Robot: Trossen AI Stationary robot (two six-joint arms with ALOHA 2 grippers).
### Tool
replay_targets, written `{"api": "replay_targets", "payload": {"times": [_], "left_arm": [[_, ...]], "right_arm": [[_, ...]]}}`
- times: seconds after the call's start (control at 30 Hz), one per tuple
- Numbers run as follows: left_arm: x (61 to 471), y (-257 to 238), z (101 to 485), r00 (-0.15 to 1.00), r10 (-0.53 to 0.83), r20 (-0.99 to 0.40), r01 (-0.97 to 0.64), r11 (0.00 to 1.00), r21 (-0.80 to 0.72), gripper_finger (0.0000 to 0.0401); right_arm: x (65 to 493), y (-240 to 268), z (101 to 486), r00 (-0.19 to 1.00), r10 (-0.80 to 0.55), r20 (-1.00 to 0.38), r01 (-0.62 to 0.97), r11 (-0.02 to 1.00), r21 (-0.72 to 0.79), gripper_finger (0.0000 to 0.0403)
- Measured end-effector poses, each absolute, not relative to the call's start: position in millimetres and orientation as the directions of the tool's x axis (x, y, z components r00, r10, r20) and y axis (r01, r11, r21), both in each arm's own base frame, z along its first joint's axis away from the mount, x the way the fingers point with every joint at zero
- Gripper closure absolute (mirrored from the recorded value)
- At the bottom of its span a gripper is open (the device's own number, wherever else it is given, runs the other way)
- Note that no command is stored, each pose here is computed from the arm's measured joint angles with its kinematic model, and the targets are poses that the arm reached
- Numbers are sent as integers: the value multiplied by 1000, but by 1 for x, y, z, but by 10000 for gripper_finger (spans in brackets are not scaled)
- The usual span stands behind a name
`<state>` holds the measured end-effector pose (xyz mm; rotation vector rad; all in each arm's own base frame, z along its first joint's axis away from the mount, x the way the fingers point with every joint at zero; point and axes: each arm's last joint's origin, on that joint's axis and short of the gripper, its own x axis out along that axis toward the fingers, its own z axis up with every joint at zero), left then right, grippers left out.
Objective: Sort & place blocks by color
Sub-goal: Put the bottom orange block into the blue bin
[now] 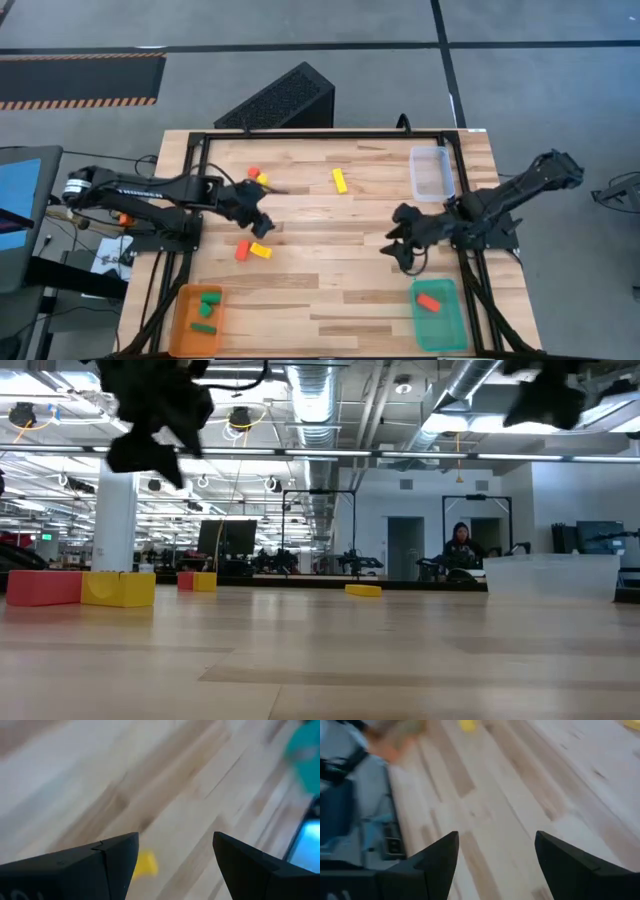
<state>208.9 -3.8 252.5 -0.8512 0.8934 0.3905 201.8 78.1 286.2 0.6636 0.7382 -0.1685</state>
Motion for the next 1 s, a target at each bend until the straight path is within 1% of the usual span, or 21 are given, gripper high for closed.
{"api": "replay_targets", "payload": {"times": [0.1, 0.2, 0.27, 0.33, 0.4, 0.5, 0.57, 0.63, 0.7, 0.77, 0.87, 0.93, 1.0], "left_arm": [[199, -13, 247, 486, -70, -871, -659, 626, -418, 162], [188, -26, 242, 379, -90, -921, -660, 671, -338, 162], [181, -34, 240, 321, -95, -942, -654, 698, -293, 162], [178, -38, 238, 297, -68, -953, -682, 683, -261, 162], [179, -41, 237, 296, -37, -955, -724, 643, -249, 162], [182, -43, 232, 279, -5, -960, -782, 579, -230, 162], [185, -44, 227, 249, 9, -968, -805, 558, -202, 162], [187, -47, 217, 205, 14, -979, -813, 559, -162, 162], [188, -50, 203, 137, 7, -991, -816, 567, -109, 162], [187, -53, 191, 72, -16, -997, -817, 573, -68, 162], [187, -57, 175, 5, -44, -999, -819, 573, -29, 161], [192, -61, 168, 10, -51, -999, -813, 581, -38, 161], [199, -64, 164, 44, -63, -997, -801, 595, -73, 161]], "right_arm": [[219, 70, 288, 776, 128, -618, 314, 772, 553, 122], [233, 66, 287, 801, 170, -574, 264, 760, 594, 122], [241, 64, 283, 799, 194, -569, 243, 761, 601, 122], [248, 64, 278, 789, 218, -575, 235, 757, 610, 122], [253, 64, 273, 773, 237, -588, 236, 754, 613, 122], [260, 64, 264, 750, 238, -618, 259, 754, 604, 122], [262, 65, 261, 745, 239, -623, 268, 747, 608, 122], [265, 67, 258, 747, 243, -619, 272, 738, 618, 122], [266, 68, 259, 752, 247, -611, 266, 735, 624, 122], [267, 70, 262, 770, 257, -583, 240, 731, 639, 122], [266, 71, 263, 770, 261, -582, 236, 730, 641, 122], [266, 71, 264, 775, 263, -574, 231, 729, 645, 122], [266, 71, 263, 773, 262, -578, 235, 728, 644, 122]]}}
